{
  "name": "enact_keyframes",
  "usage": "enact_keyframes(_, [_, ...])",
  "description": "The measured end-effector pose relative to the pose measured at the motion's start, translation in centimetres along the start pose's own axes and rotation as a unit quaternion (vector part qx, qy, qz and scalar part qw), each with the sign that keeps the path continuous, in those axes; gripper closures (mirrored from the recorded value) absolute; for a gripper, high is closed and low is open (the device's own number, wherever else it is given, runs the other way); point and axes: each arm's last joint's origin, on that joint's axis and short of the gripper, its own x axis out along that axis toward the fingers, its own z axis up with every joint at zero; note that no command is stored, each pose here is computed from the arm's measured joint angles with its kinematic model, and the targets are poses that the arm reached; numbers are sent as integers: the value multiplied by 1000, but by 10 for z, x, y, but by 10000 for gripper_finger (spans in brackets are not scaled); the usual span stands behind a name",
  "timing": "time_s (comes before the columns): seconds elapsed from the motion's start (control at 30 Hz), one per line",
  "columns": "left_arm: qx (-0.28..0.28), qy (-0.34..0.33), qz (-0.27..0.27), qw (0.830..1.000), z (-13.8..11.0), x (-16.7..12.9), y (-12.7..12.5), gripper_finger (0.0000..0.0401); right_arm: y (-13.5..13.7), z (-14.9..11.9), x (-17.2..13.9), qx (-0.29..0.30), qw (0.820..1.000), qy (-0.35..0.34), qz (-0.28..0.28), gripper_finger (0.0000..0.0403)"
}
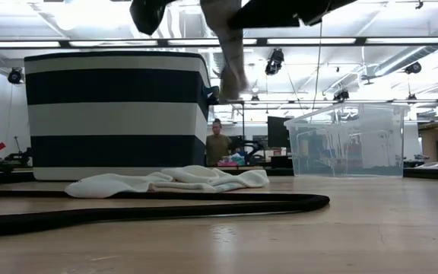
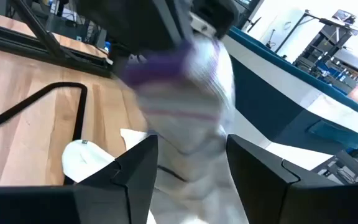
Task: Pick & Place Cloths
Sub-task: Put the gray sock into the transparent bin
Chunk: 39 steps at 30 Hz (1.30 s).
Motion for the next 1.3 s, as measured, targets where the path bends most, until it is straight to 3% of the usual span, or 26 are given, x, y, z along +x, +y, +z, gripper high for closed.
enact_keyframes(0.33, [10,-9,-19,1000,-6,8,-5,391,-2,-3,2,-1,1000,5,-2,256])
enact_keyframes(0.6, [15,-10,-18,1000,-7,8,-5,390,-2,-5,2,-9,1000,9,0,382])
enact_keyframes(0.77, [14,-9,-17,1000,-7,8,-5,387,-2,-7,2,-22,1000,21,1,392])
enact_keyframes(0.9, [17,-9,9,1000,-7,8,-3,369,-5,-9,1,-33,998,36,-38,393])
enact_keyframes(1.17, [16,-10,13,1000,-7,8,-3,296,-11,-16,0,-52,993,68,-76,394])
enact_keyframes(1.3, [6,-10,14,1000,-7,9,-1,257,-15,-19,-1,-91,982,87,-139,394])
